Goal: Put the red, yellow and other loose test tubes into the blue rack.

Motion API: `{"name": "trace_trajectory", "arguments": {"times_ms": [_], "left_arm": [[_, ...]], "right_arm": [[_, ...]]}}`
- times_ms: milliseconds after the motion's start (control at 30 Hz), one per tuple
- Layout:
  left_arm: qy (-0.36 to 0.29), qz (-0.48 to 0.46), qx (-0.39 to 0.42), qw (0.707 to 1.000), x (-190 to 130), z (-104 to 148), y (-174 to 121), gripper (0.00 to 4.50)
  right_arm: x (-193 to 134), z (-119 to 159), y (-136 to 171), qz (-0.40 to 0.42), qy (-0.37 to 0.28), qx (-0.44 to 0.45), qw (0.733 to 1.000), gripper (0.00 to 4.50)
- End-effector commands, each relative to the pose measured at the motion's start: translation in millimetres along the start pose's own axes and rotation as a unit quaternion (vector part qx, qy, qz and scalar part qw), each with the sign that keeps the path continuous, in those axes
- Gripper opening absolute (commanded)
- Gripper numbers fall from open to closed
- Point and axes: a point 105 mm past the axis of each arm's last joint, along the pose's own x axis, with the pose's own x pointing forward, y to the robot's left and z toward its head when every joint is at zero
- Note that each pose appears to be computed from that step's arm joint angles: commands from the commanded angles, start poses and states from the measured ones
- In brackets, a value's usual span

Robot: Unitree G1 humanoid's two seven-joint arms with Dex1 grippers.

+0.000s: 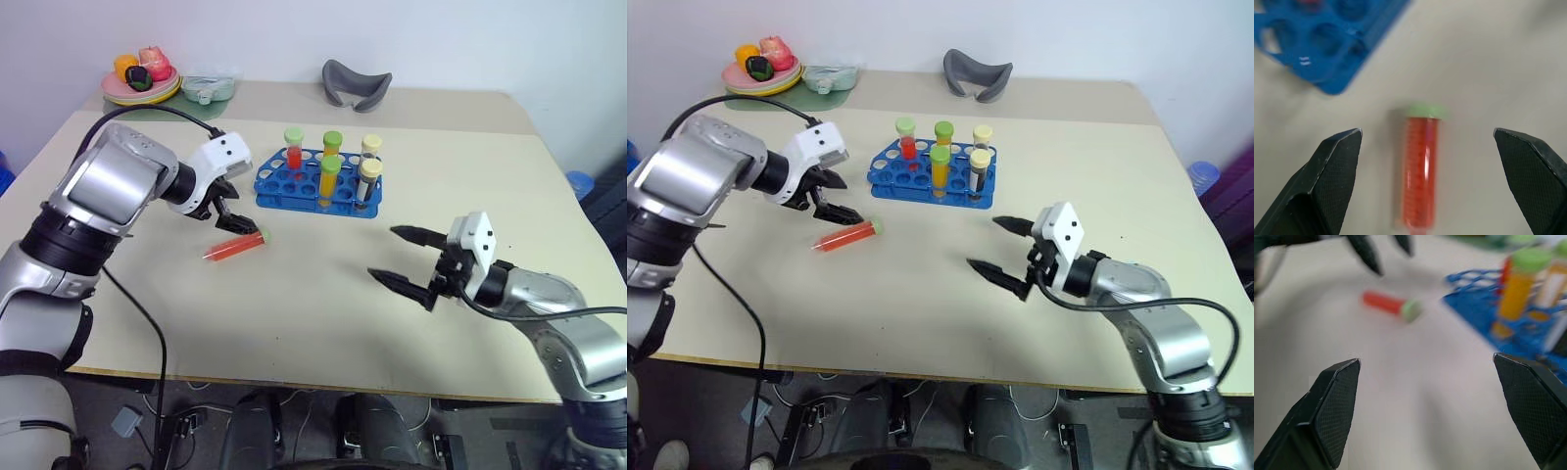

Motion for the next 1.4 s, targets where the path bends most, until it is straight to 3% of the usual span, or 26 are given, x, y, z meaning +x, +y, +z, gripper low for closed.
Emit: {"name": "trace_trajectory", "arguments": {"times_ms": [33, 467, 1033, 1167, 1400], "left_arm": [[0.049, 0.005, 0.044, 0.998, 2.5, -6.1, 8.7, 4.40], [0.142, -0.037, 0.095, 0.985, 30.7, -29.0, 11.9, 4.40], [0.194, -0.034, 0.058, 0.979, 46.3, -49.7, 5.6, 4.40], [0.215, 0.006, 0.075, 0.974, 47.8, -58.2, 16.0, 4.40], [0.205, 0.021, 0.042, 0.978, 52.0, -52.0, 16.3, 4.40]], "right_arm": [[-10.9, 9.6, 10.5, 0.025, 0.005, -0.023, 0.999, 4.45], [-16.2, 2.8, 13.5, -0.007, 0.005, -0.021, 1.000, 4.45], [-6.0, 4.4, 12.3, -0.008, -0.004, -0.021, 1.000, 4.45], [-3.8, 4.8, 13.3, -0.005, -0.007, -0.020, 1.000, 4.45], [-2.4, 5.0, 14.3, -0.005, -0.009, -0.019, 1.000, 4.45]]}}
